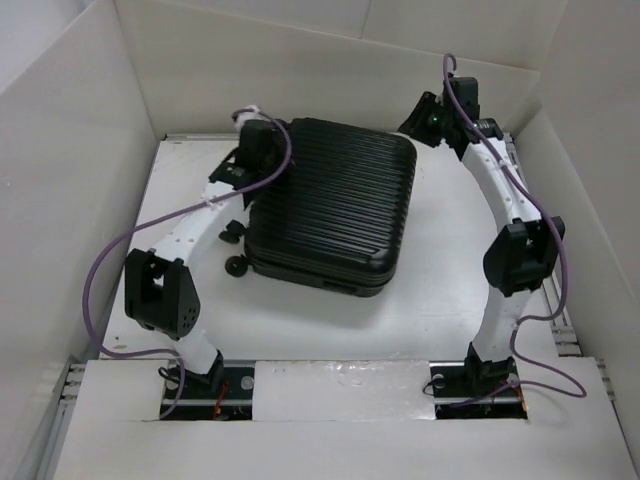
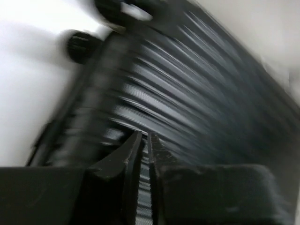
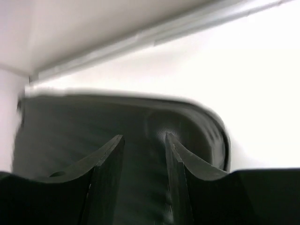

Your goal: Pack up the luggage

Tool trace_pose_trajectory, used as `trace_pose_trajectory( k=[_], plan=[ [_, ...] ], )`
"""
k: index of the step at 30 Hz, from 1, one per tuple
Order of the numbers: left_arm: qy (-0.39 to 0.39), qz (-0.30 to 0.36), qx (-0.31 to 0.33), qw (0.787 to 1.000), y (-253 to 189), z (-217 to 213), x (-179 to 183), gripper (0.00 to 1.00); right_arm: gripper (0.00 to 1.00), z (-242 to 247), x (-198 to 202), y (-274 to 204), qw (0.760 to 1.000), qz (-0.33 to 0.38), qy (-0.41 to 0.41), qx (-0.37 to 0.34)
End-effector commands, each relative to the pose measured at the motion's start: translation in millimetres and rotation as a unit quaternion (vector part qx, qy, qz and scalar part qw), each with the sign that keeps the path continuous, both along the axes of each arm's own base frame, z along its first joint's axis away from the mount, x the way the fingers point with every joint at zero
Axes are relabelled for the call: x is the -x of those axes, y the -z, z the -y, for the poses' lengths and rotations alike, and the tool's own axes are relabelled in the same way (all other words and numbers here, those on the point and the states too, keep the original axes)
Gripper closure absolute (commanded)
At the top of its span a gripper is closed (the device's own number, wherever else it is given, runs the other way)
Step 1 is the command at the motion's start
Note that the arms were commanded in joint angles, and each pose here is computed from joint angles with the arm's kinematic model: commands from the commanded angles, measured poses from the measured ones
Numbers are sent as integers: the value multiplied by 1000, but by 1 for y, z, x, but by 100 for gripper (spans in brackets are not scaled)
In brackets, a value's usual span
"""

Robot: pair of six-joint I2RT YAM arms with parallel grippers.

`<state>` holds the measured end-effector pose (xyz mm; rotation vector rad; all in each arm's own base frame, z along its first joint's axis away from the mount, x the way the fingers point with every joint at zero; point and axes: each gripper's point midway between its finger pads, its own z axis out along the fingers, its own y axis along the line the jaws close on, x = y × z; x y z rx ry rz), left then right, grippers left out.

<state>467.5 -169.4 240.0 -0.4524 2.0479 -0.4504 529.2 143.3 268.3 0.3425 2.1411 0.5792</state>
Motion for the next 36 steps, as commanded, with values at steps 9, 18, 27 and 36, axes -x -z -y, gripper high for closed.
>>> trace_pose_trajectory(
  k=[9, 18, 27, 36],
  plan=[
    [61, 35, -39, 997, -128, 4, 89, 69, 54, 44, -70, 67, 999, -49, -9, -13],
    [223, -213, 85, 947, 13, 7, 309, 100, 47, -22, -85, 79, 982, -16, -164, -97],
    [266, -319, 92, 905, 72, 17, 336, 93, 53, -106, -38, 95, 937, -17, -313, -153],
    [158, -299, 74, 938, 138, 21, 274, 77, 61, -46, 2, 81, 948, -23, -297, -109]
  ],
)
